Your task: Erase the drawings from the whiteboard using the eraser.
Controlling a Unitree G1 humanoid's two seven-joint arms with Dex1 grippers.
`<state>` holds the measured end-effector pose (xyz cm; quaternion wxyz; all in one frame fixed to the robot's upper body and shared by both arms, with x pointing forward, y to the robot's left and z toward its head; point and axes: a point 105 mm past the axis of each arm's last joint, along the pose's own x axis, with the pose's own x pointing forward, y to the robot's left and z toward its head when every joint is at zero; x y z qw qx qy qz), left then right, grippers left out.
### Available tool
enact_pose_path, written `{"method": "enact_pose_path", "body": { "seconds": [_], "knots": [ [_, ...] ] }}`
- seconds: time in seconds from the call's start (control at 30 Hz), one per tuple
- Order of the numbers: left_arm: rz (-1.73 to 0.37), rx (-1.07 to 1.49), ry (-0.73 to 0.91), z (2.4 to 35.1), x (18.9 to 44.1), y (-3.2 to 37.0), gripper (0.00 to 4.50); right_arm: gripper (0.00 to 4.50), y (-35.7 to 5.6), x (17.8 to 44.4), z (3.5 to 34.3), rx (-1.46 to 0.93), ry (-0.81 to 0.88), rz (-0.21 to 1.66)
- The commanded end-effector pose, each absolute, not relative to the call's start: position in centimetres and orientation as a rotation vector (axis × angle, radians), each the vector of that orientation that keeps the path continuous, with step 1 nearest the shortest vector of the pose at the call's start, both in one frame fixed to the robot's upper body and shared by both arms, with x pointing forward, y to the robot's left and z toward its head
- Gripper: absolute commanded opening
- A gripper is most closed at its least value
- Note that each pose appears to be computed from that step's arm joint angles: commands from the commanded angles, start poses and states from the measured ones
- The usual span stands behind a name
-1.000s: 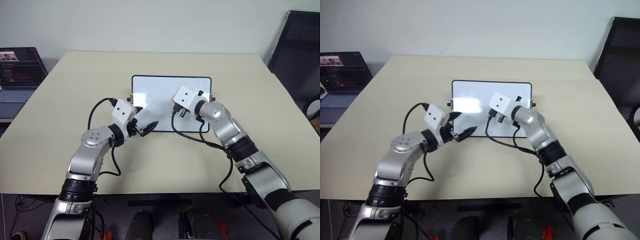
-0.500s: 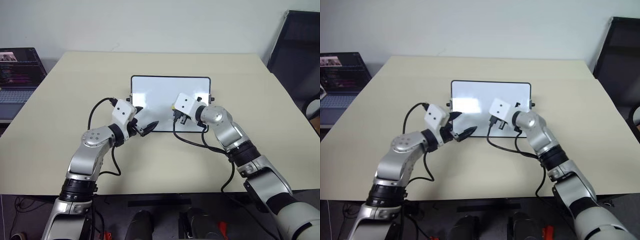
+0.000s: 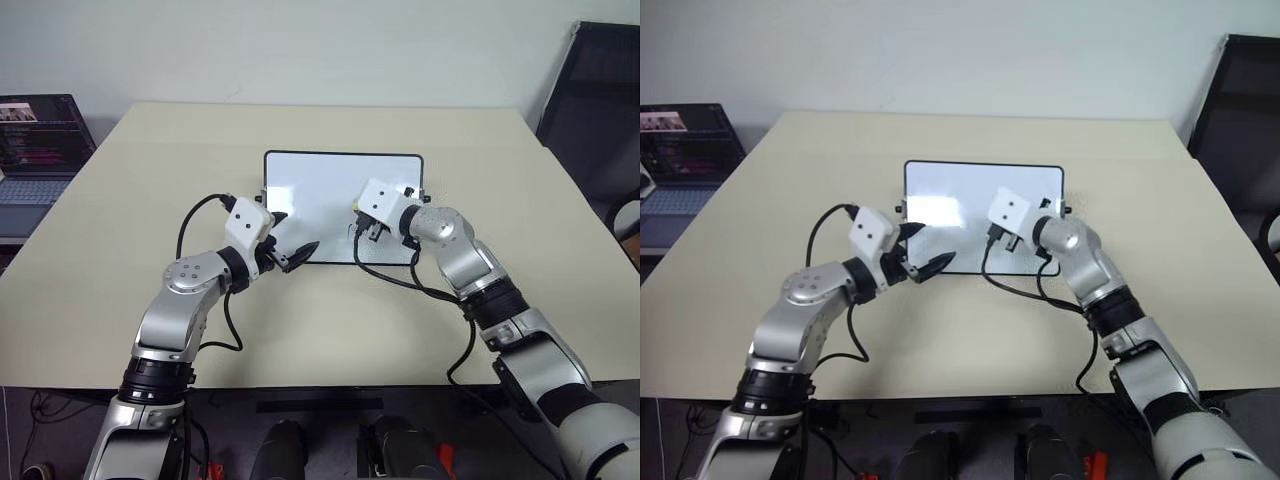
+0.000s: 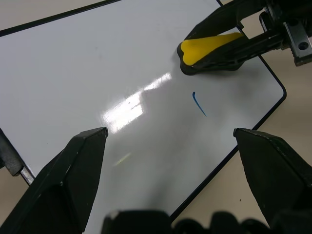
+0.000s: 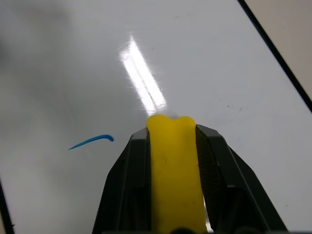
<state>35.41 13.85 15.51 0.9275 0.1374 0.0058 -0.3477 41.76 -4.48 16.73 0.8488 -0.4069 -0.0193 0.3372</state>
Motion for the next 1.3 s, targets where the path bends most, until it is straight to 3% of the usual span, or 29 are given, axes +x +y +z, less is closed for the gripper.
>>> {"method": "enact_pose_path", "body": {
  "seconds": [0.03,0.2,0.4,0.6,0.8,1.13,1.3],
  "knots": [
    [-0.703,0.304,-0.035,16.9,35.3,14.5,4.5,0.96,-4.8,42.0,19.5,-0.696,-0.1,0.647],
    [-0.689,0.284,-0.024,16.5,34.8,16.5,4.5,0.96,-4.7,39.0,21.1,-0.428,-0.168,0.721],
    [-0.675,0.255,-0.014,15.4,33.9,17.9,4.5,0.96,-6.8,36.0,20.8,-0.273,-0.202,0.701],
    [-0.661,0.226,-0.054,15.2,33.2,18.6,4.5,0.96,-9.2,32.1,19.0,-0.161,-0.214,0.679],
    [-0.706,0.236,-0.072,15.2,32.7,17.8,4.5,0.96,-8.8,29.6,15.8,-0.227,-0.138,0.75],
    [-0.788,0.292,-0.051,15.2,32.3,16.8,4.5,0.96,-8.1,29.1,14.2,-0.301,-0.126,0.811],
    [-0.827,0.313,0.005,14.6,32.4,16.4,4.5,0.96,-7.2,31.3,14.6,-0.45,-0.154,0.778]
  ]
}}
